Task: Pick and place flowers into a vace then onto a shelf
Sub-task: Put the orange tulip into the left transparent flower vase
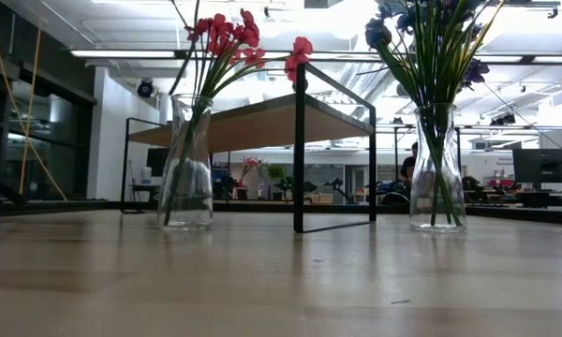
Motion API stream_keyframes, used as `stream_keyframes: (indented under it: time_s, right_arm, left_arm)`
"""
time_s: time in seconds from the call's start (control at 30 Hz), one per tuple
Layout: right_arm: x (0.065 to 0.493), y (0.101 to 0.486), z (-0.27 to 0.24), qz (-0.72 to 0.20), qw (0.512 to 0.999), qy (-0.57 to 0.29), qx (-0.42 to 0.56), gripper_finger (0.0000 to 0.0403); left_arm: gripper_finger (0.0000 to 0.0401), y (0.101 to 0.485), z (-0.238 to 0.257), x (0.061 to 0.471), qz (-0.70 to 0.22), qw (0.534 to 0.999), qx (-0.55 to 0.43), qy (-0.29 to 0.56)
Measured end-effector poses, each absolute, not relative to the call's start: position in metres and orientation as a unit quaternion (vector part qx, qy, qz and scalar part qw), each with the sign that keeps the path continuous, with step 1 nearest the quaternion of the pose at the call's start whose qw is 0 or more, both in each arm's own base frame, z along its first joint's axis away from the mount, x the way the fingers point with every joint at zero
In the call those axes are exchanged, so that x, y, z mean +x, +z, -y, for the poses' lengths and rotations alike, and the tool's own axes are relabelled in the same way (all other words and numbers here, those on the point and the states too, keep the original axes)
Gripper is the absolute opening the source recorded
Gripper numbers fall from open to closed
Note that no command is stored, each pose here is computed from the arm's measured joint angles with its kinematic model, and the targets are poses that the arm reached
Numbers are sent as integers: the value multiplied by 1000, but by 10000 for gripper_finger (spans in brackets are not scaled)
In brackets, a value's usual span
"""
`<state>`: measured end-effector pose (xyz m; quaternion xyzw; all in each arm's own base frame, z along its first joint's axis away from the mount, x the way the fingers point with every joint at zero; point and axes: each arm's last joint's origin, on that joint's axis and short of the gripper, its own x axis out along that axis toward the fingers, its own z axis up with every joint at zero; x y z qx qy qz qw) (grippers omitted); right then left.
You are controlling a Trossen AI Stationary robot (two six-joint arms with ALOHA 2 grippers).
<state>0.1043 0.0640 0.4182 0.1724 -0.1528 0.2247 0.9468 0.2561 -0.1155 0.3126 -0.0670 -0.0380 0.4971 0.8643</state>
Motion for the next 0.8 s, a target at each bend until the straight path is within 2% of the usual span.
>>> stream_keyframes:
  time_s: [0.4, 0.8]
  right_arm:
    - [106, 418, -61, 158, 961, 165, 159, 110]
    - [106, 418, -61, 159, 961, 164, 155, 110]
  left_arm:
    - [20, 316, 99, 267, 41, 847, -64, 526]
    - [20, 302, 103, 279, 31, 846, -47, 530]
